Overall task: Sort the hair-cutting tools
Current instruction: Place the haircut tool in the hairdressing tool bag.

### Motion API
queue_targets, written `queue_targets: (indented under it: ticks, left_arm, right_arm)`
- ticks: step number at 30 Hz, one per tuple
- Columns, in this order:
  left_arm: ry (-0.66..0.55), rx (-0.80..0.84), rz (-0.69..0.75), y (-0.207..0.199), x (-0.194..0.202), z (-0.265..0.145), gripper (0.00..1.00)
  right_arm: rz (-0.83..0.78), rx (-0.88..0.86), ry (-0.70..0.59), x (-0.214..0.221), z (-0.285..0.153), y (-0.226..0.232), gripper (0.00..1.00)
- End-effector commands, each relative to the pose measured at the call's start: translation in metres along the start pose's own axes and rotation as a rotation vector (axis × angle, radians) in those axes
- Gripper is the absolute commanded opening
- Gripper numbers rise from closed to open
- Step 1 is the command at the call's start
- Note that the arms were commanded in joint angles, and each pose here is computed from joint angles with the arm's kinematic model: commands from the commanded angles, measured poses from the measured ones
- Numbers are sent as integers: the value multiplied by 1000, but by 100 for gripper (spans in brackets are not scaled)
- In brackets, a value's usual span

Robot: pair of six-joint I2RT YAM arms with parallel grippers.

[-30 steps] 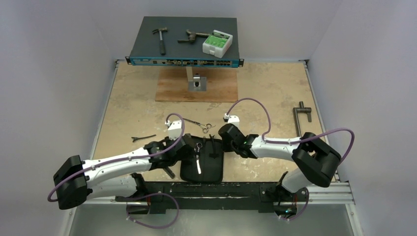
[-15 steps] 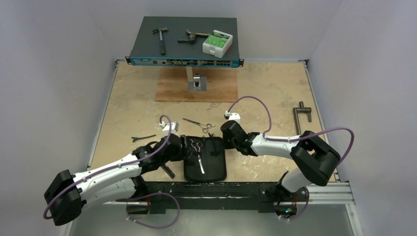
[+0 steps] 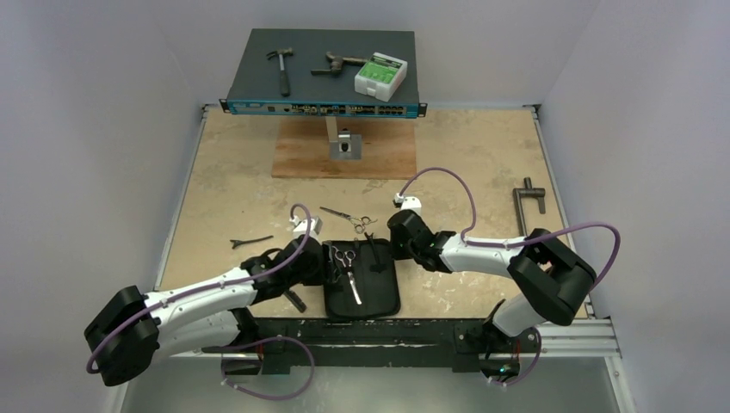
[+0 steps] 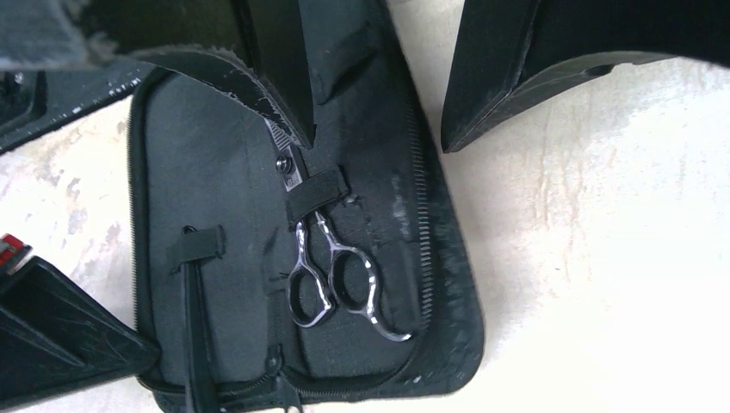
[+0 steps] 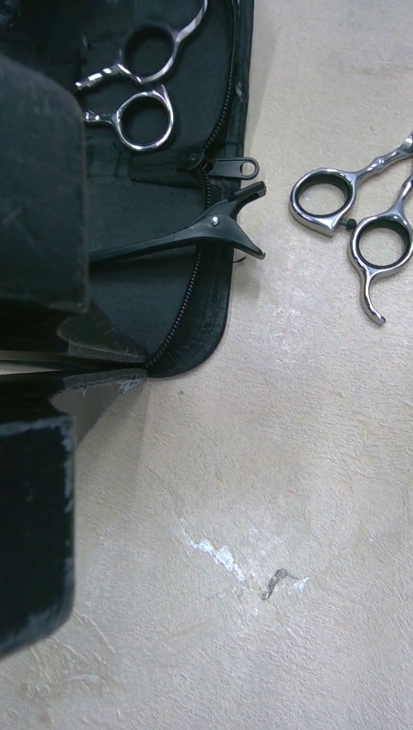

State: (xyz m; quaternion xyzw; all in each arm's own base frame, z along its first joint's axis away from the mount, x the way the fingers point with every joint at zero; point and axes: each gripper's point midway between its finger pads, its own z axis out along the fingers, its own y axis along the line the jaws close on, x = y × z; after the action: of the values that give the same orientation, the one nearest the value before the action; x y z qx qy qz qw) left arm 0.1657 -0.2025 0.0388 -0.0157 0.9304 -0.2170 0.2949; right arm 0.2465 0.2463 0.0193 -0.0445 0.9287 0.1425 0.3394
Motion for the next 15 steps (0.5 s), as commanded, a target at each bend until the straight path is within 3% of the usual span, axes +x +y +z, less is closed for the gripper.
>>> queue_targets:
  ticks: [1, 8, 15]
  left_arm:
    - [-15, 69, -27, -12, -3, -5, 57]
    - [-35, 80, -69, 3, 7, -9, 63]
    - [-46, 230, -73, -25, 4, -5, 51]
  right_arm:
    - [-29, 56, 56, 21, 3, -20, 0]
    - [-25, 42, 53, 21, 4, -18, 0]
    - [-21, 29, 52, 22, 5, -17, 0]
